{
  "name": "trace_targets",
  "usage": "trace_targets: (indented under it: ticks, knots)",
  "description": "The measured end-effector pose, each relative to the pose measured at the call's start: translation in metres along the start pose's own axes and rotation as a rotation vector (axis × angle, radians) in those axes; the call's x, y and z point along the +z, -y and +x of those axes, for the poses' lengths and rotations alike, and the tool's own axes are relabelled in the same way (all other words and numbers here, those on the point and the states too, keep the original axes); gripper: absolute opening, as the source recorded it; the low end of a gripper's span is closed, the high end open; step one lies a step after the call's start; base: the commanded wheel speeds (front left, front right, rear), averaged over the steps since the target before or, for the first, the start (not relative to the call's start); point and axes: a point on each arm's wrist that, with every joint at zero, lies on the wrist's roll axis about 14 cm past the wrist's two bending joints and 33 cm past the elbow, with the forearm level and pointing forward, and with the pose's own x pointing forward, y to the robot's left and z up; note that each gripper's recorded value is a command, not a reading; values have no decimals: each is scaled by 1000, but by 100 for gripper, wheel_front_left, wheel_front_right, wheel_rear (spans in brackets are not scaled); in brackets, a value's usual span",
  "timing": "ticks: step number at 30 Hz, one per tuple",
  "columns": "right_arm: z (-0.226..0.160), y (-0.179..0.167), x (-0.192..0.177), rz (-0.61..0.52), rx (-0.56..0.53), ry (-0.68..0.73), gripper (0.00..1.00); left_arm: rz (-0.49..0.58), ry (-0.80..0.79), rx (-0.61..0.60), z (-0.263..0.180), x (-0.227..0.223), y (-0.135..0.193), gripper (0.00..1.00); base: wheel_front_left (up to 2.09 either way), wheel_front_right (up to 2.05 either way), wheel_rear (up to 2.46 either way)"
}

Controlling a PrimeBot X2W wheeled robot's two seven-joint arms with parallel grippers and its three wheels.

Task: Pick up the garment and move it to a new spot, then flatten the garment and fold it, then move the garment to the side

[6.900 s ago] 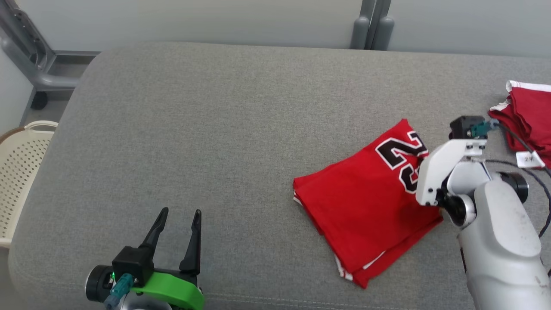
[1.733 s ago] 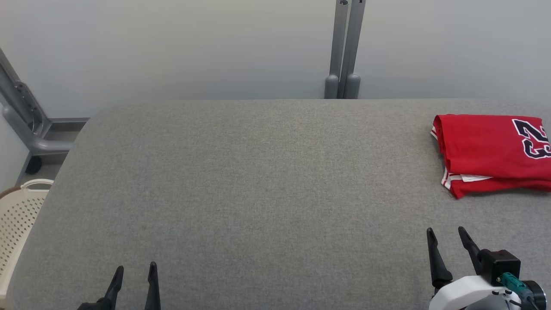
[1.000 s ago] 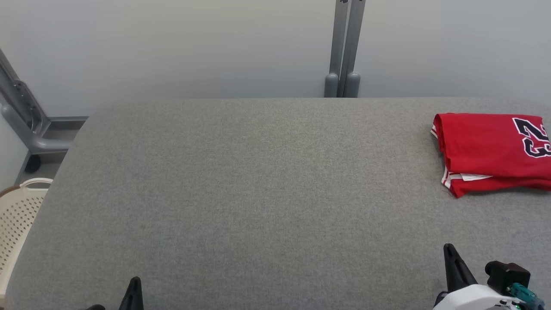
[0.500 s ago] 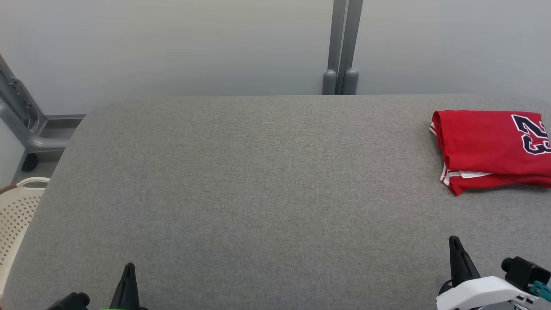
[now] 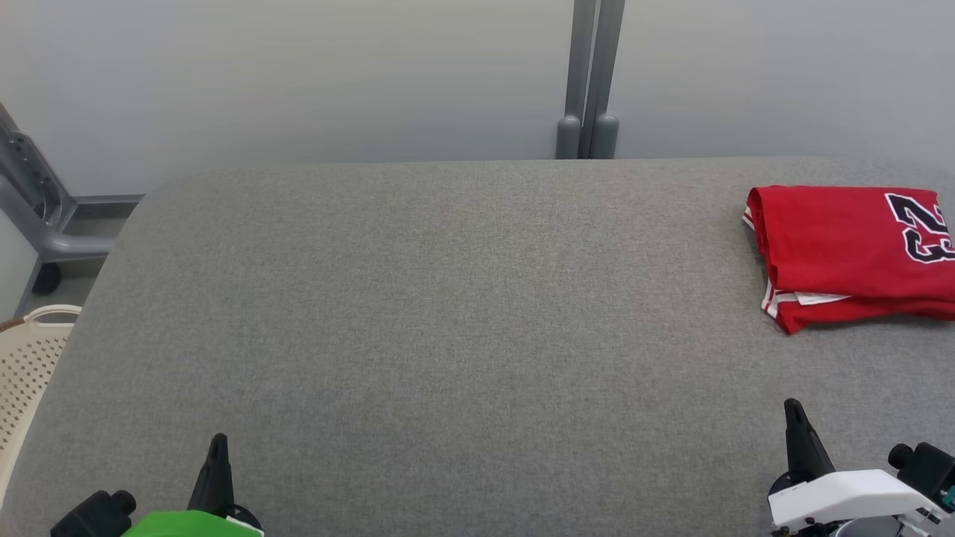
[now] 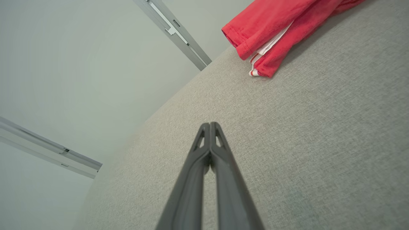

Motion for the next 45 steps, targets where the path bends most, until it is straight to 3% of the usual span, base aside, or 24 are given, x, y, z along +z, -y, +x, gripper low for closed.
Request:
trace_targets:
  ticks: [45]
  knots:
    - [9,-8,19,526,11,32,0,-481,-38,-90,32,17,31,0,0,0,0]
